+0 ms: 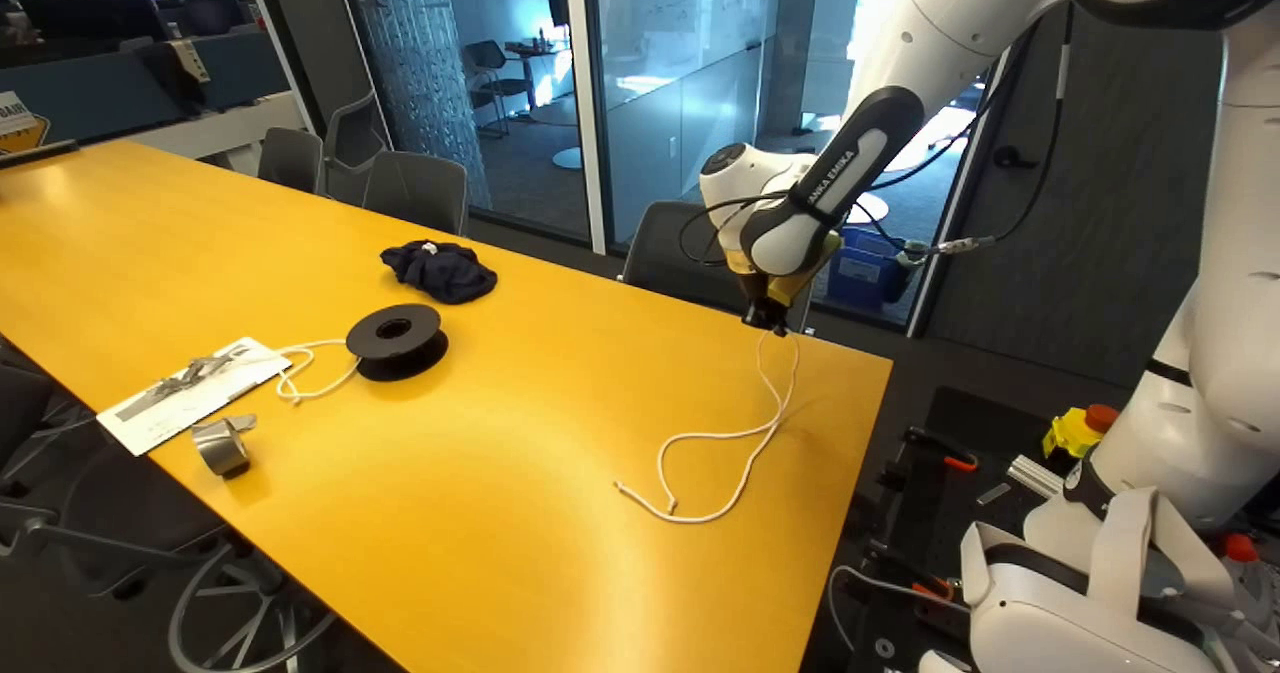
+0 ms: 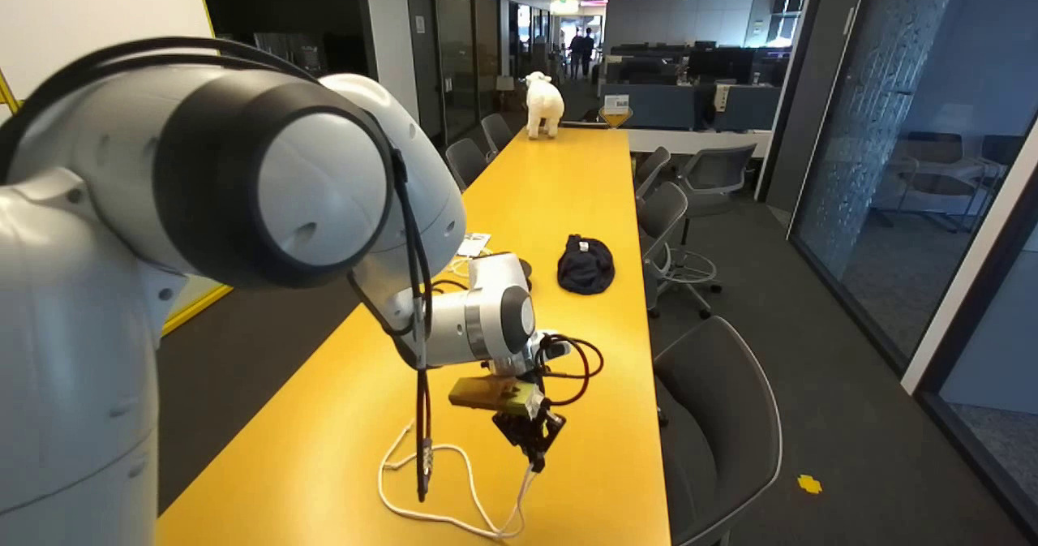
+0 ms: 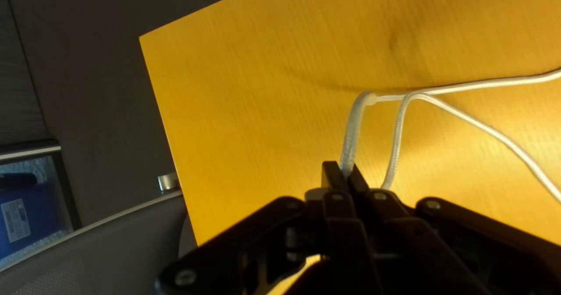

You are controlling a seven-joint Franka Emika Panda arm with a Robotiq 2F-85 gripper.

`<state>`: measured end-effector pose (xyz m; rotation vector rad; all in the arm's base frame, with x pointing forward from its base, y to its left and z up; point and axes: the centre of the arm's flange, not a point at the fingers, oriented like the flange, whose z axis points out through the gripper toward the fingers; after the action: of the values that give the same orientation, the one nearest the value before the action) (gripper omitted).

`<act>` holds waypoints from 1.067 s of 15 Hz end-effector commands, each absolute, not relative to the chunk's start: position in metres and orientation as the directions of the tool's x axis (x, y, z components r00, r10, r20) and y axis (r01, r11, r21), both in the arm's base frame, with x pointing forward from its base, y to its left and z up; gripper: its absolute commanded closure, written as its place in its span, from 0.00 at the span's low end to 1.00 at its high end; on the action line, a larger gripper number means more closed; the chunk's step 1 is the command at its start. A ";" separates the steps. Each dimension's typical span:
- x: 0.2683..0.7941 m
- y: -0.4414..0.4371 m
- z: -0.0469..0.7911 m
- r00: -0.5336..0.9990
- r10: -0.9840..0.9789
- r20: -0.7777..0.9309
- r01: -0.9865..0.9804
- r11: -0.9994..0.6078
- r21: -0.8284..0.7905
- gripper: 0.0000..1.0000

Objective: Move the middle of the rope to the right

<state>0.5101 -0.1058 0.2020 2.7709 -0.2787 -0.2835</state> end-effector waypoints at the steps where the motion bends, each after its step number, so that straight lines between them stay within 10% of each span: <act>1: 0.526 -0.134 0.176 0.949 -0.259 -0.180 -0.176 -0.909 0.379 0.99; 16: 0.552 -0.243 0.103 0.896 -0.404 -0.184 -0.304 -0.860 0.410 0.99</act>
<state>0.5372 -0.2287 0.1119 2.6653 -0.5134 -0.3918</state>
